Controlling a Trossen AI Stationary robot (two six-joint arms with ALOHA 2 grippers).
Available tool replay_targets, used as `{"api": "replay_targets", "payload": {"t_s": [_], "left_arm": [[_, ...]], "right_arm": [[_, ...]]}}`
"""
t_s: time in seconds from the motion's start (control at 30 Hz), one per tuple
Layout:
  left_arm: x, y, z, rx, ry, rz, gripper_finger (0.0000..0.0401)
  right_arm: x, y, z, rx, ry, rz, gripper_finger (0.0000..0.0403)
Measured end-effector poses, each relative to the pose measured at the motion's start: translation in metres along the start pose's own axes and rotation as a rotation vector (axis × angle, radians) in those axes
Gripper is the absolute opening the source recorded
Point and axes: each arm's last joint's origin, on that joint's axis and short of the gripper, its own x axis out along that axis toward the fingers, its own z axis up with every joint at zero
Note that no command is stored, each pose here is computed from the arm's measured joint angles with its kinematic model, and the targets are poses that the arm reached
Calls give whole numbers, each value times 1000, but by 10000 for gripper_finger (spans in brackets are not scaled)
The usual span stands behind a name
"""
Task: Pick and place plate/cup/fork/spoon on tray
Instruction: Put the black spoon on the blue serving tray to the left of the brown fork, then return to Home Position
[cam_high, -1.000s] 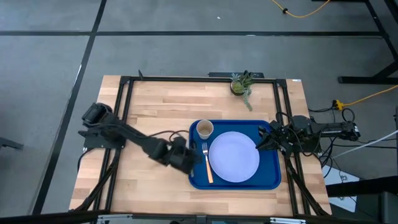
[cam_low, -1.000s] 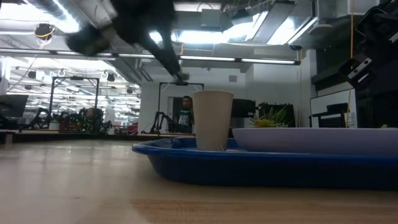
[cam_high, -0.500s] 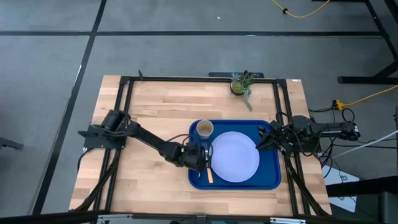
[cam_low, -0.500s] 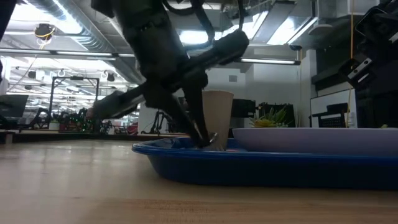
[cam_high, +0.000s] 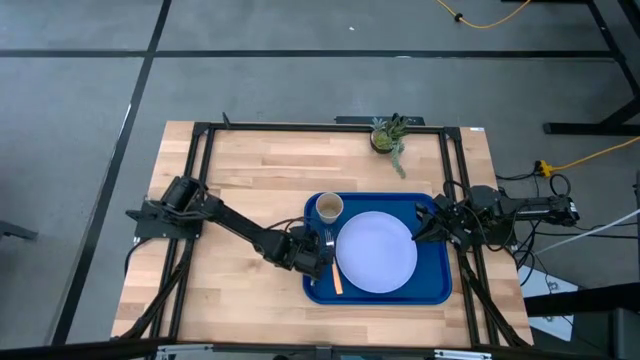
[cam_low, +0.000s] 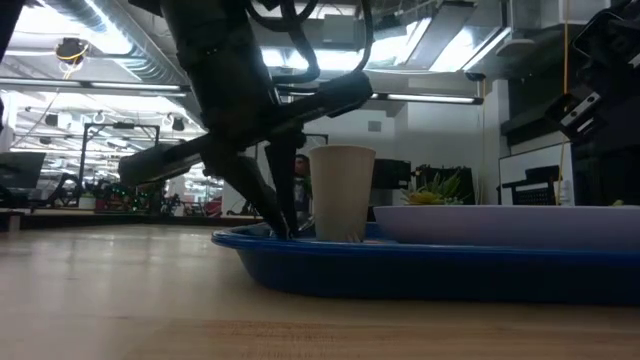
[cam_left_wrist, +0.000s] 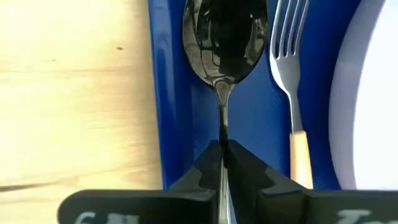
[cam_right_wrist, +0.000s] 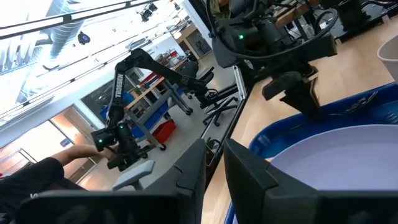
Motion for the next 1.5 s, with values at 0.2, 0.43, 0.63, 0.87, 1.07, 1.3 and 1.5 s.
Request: {"api": "replay_targets", "payload": {"t_s": [0.2,0.43,0.63,0.87,1.07,1.3,1.5], "left_arm": [[0,-1,0,1,-13,-9,16],[0,-1,1,62,-10,-12,28],[1,-6,4,142,-14,-43,35],[3,-10,8,68,-4,-62,36],[2,-11,3,108,75,-64,42],[-16,-18,-14,302,95,-203,40],[-77,-20,-12,566,-90,-310,39]], "right_arm": [[0,0,0,-1,1,1,65],[0,0,0,-1,2,3,65],[0,0,0,-2,3,6,65],[0,0,0,-2,4,7,65],[0,0,0,-2,5,8,65],[0,0,0,-9,5,8,65],[0,0,0,-56,3,8,65]]}}
